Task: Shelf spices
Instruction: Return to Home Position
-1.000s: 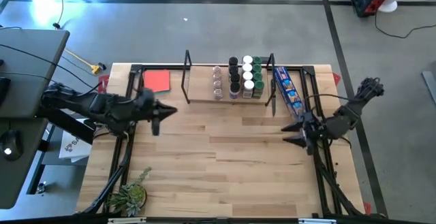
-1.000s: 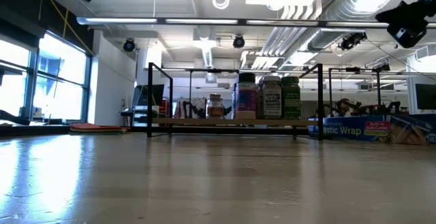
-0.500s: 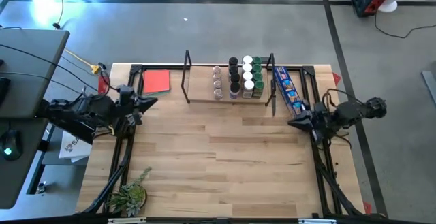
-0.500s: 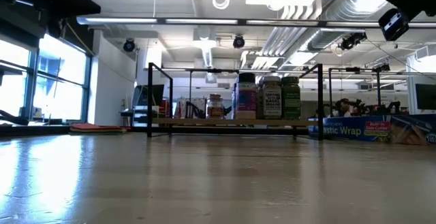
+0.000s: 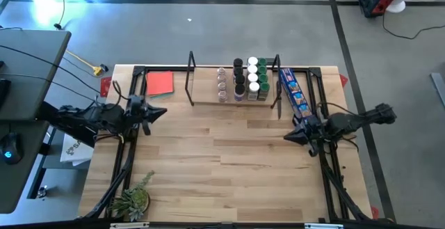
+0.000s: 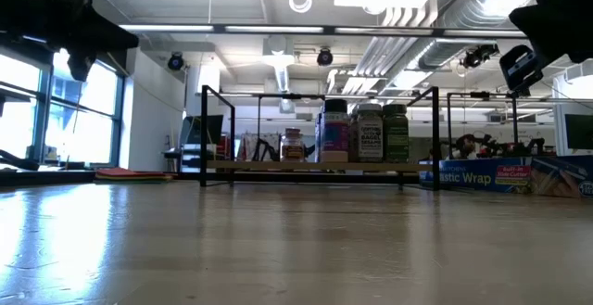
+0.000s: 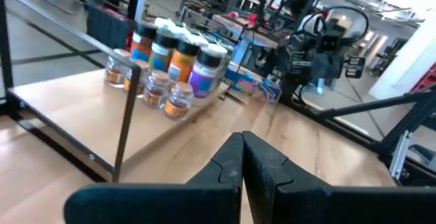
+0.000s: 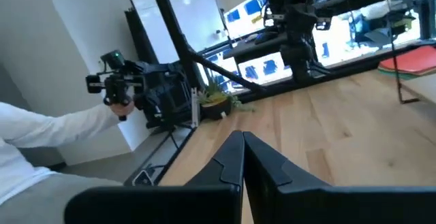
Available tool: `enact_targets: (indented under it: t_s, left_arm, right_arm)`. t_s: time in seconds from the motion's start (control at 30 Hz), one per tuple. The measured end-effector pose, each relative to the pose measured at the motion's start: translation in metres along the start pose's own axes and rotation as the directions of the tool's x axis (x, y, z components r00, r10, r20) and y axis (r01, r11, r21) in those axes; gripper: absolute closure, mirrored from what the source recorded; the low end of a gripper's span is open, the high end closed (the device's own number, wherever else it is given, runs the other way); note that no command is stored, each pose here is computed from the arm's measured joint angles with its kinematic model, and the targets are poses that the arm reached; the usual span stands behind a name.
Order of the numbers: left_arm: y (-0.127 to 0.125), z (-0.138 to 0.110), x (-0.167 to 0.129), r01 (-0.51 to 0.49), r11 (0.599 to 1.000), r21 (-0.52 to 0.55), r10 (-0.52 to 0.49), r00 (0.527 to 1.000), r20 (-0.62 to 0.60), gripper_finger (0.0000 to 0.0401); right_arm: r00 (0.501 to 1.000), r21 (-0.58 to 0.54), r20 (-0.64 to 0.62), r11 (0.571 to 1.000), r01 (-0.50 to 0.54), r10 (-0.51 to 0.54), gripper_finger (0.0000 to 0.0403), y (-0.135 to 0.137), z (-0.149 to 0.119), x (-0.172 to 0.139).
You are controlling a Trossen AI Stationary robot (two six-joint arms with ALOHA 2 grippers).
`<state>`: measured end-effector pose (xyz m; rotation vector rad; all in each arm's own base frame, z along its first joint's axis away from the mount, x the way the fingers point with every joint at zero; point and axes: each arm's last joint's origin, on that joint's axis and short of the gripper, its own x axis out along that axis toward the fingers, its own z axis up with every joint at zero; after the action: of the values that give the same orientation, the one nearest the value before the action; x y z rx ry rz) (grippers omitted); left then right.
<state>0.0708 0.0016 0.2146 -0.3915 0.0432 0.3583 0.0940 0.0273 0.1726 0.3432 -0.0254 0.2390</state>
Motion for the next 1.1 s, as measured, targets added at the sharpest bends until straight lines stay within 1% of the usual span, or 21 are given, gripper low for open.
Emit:
enact_targets:
  t_s: [0.13,0.2,0.3,0.37,0.5,0.57,0.7,0.77,0.9,0.97,1.1]
  left_arm:
    - [0.0,-0.008,0.006,0.02,1.0,0.024,-0.02,0.999,0.026,0.04]
    - [-0.001,-0.013,0.009,0.039,0.997,0.059,-0.041,0.998,0.037,0.04]
    - [-0.003,-0.018,0.013,0.12,0.984,0.133,-0.128,0.99,0.056,0.04]
    - [-0.004,-0.026,0.017,0.172,0.969,0.178,-0.185,0.981,0.06,0.04]
    - [-0.003,-0.04,0.024,0.233,0.942,0.24,-0.263,0.96,0.101,0.04]
    - [-0.003,-0.045,0.025,0.258,0.928,0.269,-0.283,0.957,0.058,0.0401]
    - [-0.004,-0.045,0.025,0.303,0.918,0.258,-0.323,0.945,0.041,0.0401]
    - [-0.005,-0.042,0.025,0.308,0.92,0.244,-0.332,0.941,0.067,0.0401]
    - [-0.002,-0.038,0.027,0.269,0.939,0.213,-0.295,0.95,0.104,0.0401]
    - [-0.001,-0.037,0.03,0.268,0.942,0.2,-0.294,0.95,0.109,0.0401]
    - [0.003,-0.039,0.038,0.26,0.94,0.223,-0.279,0.958,0.061,0.0401]
  right_arm:
    - [1.0,-0.029,0.006,0.999,0.016,-0.016,0.0403,-0.002,0.001,0.0]
    - [1.0,-0.063,0.024,0.998,0.02,-0.018,0.0403,-0.002,0.002,0.0]
    - [0.999,-0.094,0.028,0.995,0.023,-0.021,0.0403,-0.003,0.003,0.0]
    - [1.0,-0.096,0.019,0.995,-0.002,0.004,0.0403,-0.002,0.003,0.0]
    - [0.997,-0.077,-0.008,0.994,-0.081,0.081,0.0403,0.0,0.002,0.0]
    - [0.994,-0.072,-0.017,0.992,-0.106,0.105,0.0403,0.001,0.002,0.0]
    - [0.993,-0.074,-0.026,0.99,-0.117,0.115,0.0403,0.001,0.001,0.0]
    - [0.993,-0.087,-0.028,0.989,-0.117,0.115,0.0403,0.001,0.001,0.0]
    - [0.993,-0.099,-0.028,0.988,-0.117,0.115,0.0403,0.001,0.001,0.0]
    - [0.993,-0.099,-0.028,0.988,-0.117,0.115,0.0403,0.001,0.001,0.0]
    - [0.993,-0.099,-0.028,0.988,-0.117,0.115,0.0403,0.001,0.001,0.0]
